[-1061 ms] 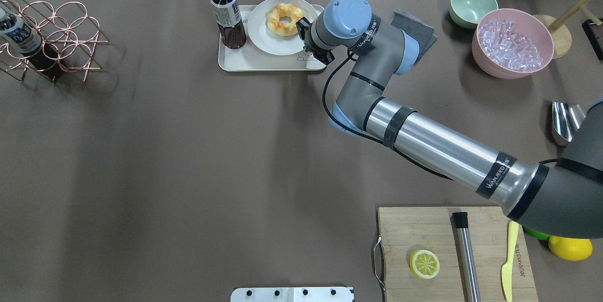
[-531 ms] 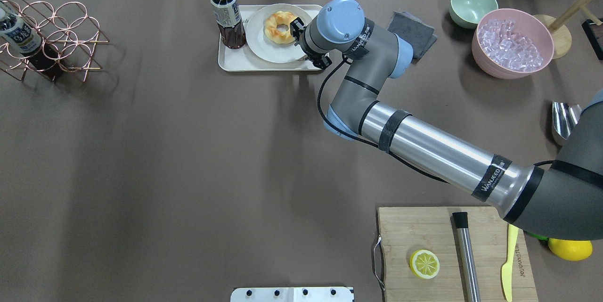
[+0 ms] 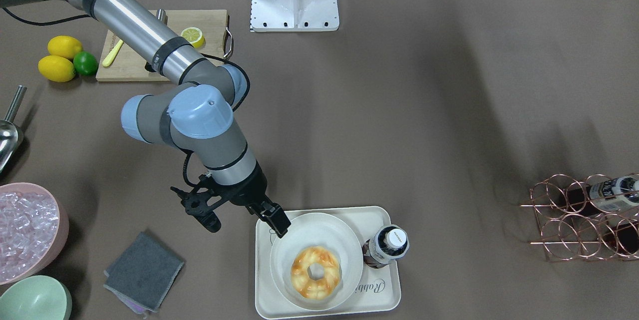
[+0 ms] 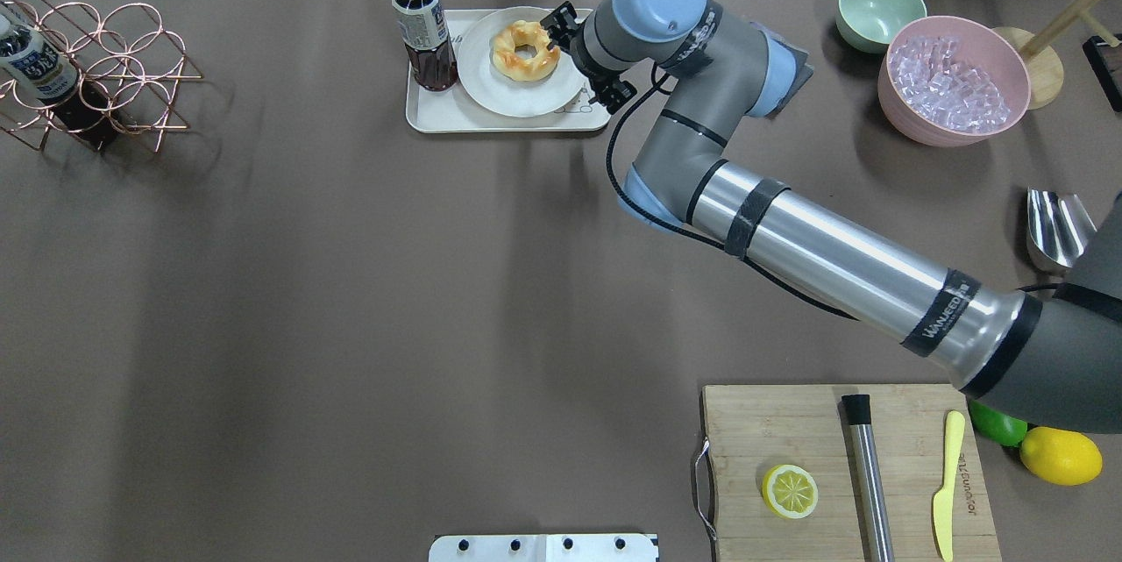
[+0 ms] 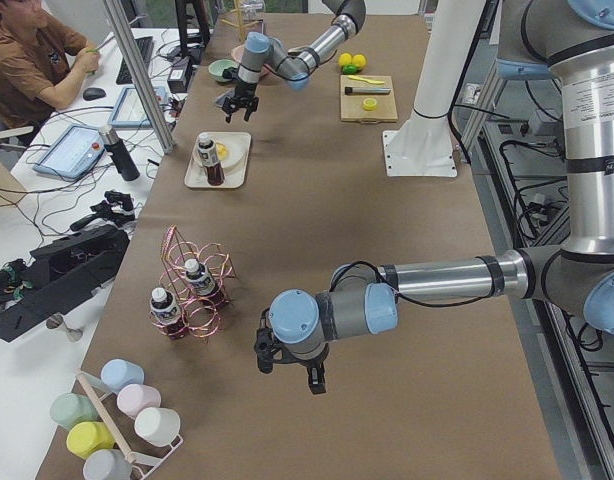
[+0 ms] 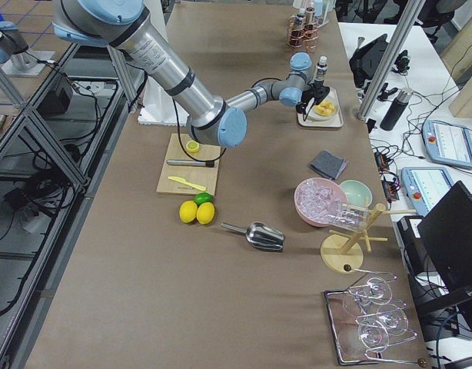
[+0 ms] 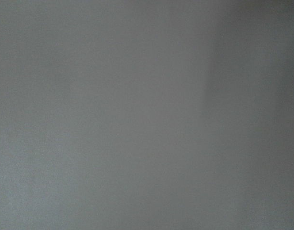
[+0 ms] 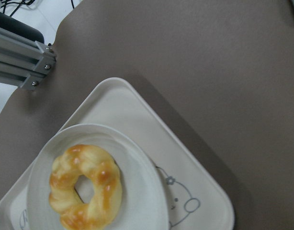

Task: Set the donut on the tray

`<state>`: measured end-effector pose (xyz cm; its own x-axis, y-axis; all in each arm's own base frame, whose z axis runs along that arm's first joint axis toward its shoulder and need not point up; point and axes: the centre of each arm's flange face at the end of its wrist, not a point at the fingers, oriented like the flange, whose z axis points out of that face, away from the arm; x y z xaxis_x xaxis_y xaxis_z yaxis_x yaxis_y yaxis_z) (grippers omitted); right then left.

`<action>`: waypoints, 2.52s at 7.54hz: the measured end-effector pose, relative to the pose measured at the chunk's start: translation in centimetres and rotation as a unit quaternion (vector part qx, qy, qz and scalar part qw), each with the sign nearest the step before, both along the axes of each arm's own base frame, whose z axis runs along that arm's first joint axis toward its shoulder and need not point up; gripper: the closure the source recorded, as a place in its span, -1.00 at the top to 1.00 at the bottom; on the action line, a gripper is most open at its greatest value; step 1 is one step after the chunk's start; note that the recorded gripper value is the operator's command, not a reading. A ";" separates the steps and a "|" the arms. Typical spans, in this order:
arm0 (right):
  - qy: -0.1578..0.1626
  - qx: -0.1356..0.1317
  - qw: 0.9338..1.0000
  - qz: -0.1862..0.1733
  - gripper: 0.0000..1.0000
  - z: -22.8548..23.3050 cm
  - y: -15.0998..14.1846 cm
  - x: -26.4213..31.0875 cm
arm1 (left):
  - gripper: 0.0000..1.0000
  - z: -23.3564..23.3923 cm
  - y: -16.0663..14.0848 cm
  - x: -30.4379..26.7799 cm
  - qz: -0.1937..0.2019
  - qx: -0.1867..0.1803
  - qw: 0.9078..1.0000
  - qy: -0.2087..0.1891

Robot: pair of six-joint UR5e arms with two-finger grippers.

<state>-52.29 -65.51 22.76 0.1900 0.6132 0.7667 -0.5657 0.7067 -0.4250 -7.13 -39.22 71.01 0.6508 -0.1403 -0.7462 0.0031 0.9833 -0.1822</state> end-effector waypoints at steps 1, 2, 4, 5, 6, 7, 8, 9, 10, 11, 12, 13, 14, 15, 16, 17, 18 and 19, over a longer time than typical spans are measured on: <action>0.021 0.011 0.999 -0.035 0.99 0.7 0.3 3.1 | 0.96 0.0 0.0 0.0 0.000 0.000 1.000 0.000; 0.044 0.020 0.997 -0.065 0.99 1.3 0.6 6.8 | 0.96 -0.1 0.0 0.0 0.000 0.000 1.000 0.001; 0.077 0.046 0.989 -0.118 0.99 4.6 1.5 14.9 | 0.96 -0.4 0.0 0.0 -0.001 0.002 1.000 0.001; 0.090 0.064 0.984 -0.139 0.99 7.8 2.3 19.3 | 0.96 -0.6 0.0 0.0 -0.001 0.004 1.000 0.001; 0.100 0.088 0.977 -0.167 0.99 12.0 3.3 24.9 | 0.96 -0.8 0.1 0.0 -0.001 0.005 1.000 0.001; 0.101 0.102 0.973 -0.183 0.99 15.9 4.4 30.5 | 0.96 -0.8 0.2 0.0 -0.001 0.006 1.000 0.001; 0.102 0.113 0.969 -0.196 0.99 19.7 6.1 35.9 | 0.96 -0.8 0.3 0.1 0.000 0.005 1.000 0.001; 0.105 0.122 0.965 -0.208 0.99 23.4 8.4 40.1 | 0.96 -0.8 0.3 0.1 0.001 0.005 1.000 0.001; 0.115 0.131 0.960 -0.221 0.99 26.9 10.4 43.4 | 0.96 -0.8 0.3 0.2 0.002 0.005 1.000 0.001; 0.129 0.140 0.953 -0.236 0.99 30.8 11.9 46.5 | 0.96 -0.8 0.2 0.2 0.002 0.006 1.000 0.001; 0.141 0.148 0.946 -0.250 0.99 34.5 13.0 49.3 | 0.96 -0.9 0.0 0.2 0.002 0.007 1.000 0.001; 0.151 0.154 0.941 -0.262 0.99 37.9 13.8 51.8 | 0.96 -1.0 -0.1 0.2 0.002 0.009 1.000 0.001; 0.159 0.160 0.935 -0.273 0.99 40.8 14.5 53.9 | 0.96 -1.0 -0.1 0.2 0.002 0.009 1.000 0.001; 0.164 0.166 0.931 -0.281 0.99 43.1 15.0 55.6 | 0.96 -1.0 -0.2 0.2 0.003 0.010 1.000 0.001; 0.167 0.169 0.929 -0.285 0.99 44.5 15.7 56.9 | 0.96 -1.1 -0.2 0.3 0.003 0.010 1.000 0.001; 0.168 0.172 0.928 -0.286 0.99 45.2 16.1 57.7 | 0.96 -1.1 -0.2 0.3 0.003 0.011 1.000 0.001; 0.170 0.174 0.927 -0.285 0.99 45.2 16.1 58.0 | 0.96 -1.0 -0.2 0.2 0.003 0.011 1.000 0.001; 0.171 0.176 0.926 -0.286 0.99 45.0 15.8 57.9 | 0.96 -0.9 -0.2 0.2 0.004 0.011 1.000 0.001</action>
<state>5.65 -49.75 67.73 0.6749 0.0615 0.7353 -0.1155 0.9930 0.0230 -6.90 -39.41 70.08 0.6506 -0.1184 -0.7502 -0.0044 0.9872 -0.1596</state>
